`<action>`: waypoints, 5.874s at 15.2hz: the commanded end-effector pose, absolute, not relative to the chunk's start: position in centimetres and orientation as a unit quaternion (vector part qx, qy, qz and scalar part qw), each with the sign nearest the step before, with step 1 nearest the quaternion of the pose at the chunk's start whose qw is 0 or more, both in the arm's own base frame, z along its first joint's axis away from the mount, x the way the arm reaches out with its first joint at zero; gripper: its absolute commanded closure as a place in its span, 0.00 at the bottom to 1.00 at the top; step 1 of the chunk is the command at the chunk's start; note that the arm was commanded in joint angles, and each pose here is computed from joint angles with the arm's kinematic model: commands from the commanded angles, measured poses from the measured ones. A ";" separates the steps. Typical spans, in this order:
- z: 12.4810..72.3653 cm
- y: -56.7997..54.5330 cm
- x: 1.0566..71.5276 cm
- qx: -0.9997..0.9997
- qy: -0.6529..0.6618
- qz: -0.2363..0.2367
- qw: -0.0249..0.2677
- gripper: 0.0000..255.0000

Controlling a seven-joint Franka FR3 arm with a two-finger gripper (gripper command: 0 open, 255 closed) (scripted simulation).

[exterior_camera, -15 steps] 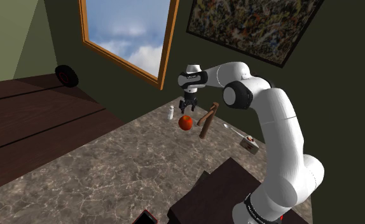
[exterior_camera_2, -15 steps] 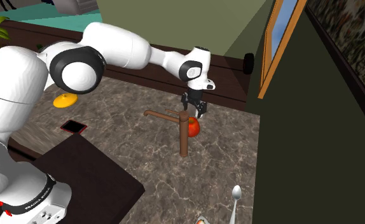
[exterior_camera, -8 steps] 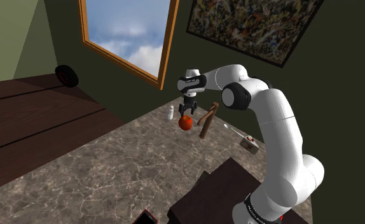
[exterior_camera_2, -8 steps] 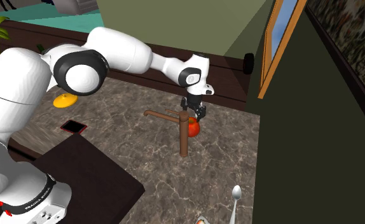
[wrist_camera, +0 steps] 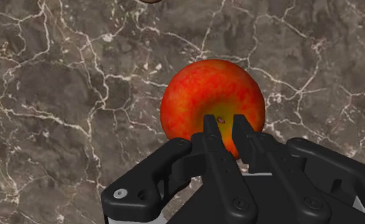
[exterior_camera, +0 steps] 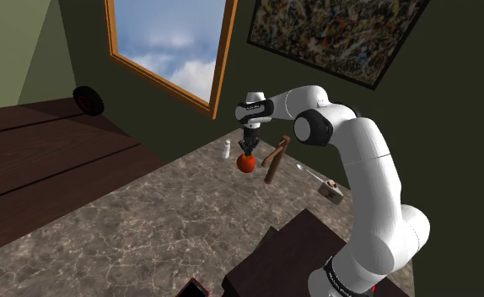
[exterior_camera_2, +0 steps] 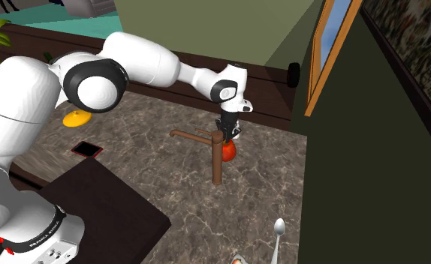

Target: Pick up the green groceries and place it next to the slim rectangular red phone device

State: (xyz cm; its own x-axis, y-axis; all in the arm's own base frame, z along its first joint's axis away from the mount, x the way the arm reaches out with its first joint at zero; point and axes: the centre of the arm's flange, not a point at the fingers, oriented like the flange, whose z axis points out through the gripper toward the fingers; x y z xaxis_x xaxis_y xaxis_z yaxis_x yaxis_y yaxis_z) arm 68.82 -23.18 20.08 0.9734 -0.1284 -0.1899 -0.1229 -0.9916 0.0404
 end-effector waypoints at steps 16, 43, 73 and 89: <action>24.8 -23.2 68.8 0.993 -0.063 -0.096 0.014 1.00; 37.6 -20.6 68.1 0.993 -0.063 -0.096 0.014 1.00; 37.7 17.6 57.7 0.993 -0.063 -0.096 0.014 1.00; 37.8 38.0 52.2 0.993 -0.063 -0.096 0.014 1.00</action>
